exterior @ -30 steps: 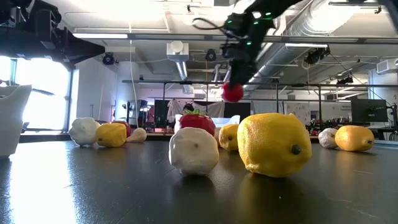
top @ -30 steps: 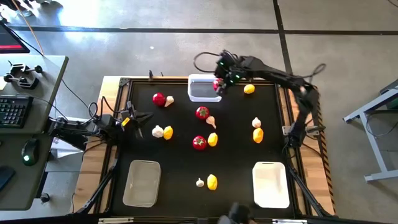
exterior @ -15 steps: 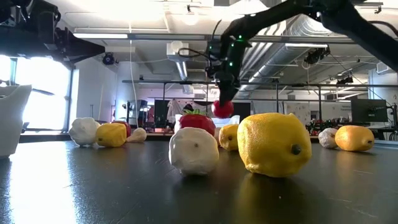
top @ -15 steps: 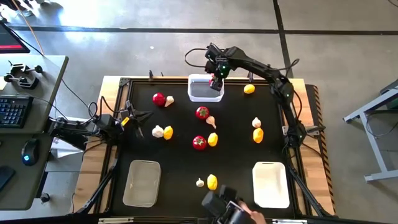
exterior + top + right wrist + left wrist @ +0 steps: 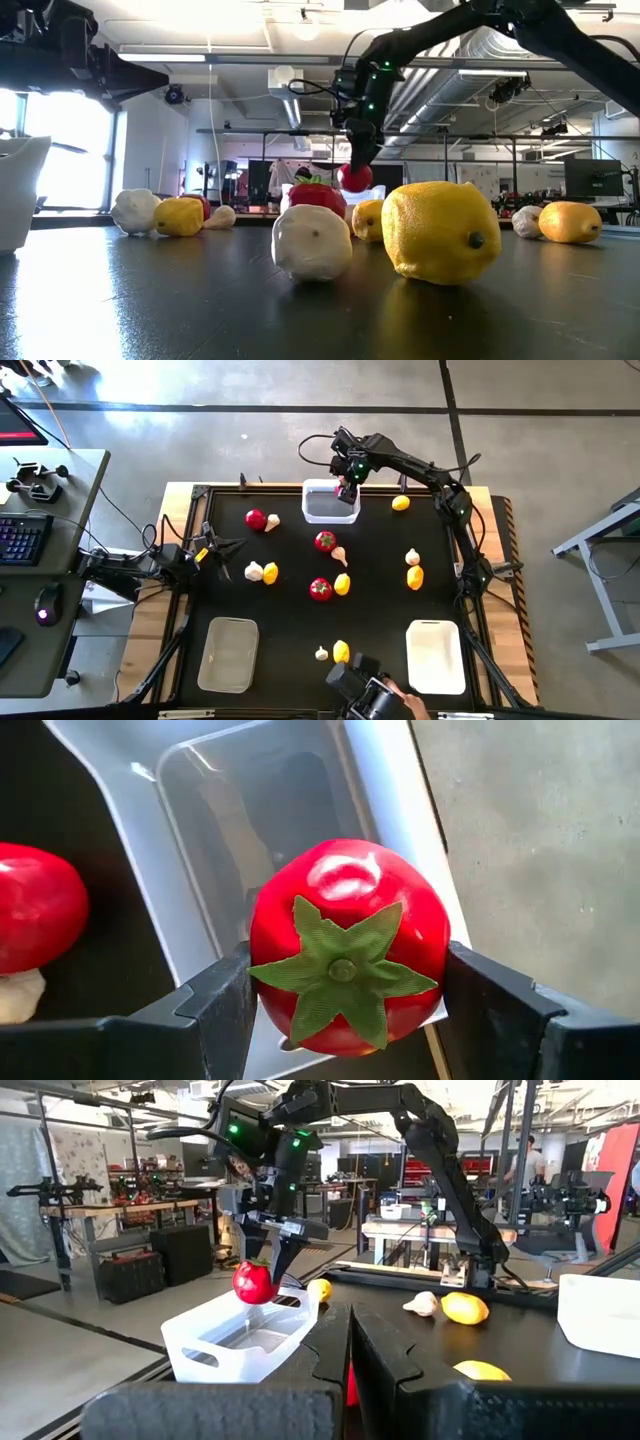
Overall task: Sort produce into baskets
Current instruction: Put the red tomato into the transparent bin
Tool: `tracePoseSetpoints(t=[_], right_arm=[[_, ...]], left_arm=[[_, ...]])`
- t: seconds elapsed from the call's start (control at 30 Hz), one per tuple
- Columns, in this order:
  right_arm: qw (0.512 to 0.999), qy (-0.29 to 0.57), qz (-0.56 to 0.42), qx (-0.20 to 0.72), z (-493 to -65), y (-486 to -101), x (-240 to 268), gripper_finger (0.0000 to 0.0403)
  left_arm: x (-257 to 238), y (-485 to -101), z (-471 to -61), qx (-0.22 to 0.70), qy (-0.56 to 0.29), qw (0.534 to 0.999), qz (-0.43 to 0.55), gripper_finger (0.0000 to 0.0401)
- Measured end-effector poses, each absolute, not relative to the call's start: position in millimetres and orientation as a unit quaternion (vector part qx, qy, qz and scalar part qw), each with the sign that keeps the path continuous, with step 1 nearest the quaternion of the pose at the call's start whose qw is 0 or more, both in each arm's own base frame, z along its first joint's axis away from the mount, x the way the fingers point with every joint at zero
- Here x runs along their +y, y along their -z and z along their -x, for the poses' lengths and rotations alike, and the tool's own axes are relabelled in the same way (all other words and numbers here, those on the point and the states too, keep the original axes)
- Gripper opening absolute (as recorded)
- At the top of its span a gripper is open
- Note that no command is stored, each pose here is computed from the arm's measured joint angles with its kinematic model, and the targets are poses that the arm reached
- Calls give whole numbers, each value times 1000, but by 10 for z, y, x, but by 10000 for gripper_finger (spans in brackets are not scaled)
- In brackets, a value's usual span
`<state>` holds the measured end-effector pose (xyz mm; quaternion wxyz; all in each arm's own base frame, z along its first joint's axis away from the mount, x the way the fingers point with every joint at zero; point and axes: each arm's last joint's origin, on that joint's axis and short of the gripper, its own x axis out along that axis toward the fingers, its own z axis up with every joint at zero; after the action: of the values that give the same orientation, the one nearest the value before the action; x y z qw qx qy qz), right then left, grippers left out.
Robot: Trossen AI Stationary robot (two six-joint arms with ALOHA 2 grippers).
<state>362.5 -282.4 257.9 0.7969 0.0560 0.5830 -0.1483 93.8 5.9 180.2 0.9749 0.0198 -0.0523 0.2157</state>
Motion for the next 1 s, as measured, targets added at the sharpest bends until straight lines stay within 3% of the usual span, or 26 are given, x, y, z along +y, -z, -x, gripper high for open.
tracePoseSetpoints(t=[1.0], right_arm=[[812,141,-60,563,-3635,-2542,-2911,261]], left_arm=[[59,-1803,-937,-51,-218,974,-29,0]])
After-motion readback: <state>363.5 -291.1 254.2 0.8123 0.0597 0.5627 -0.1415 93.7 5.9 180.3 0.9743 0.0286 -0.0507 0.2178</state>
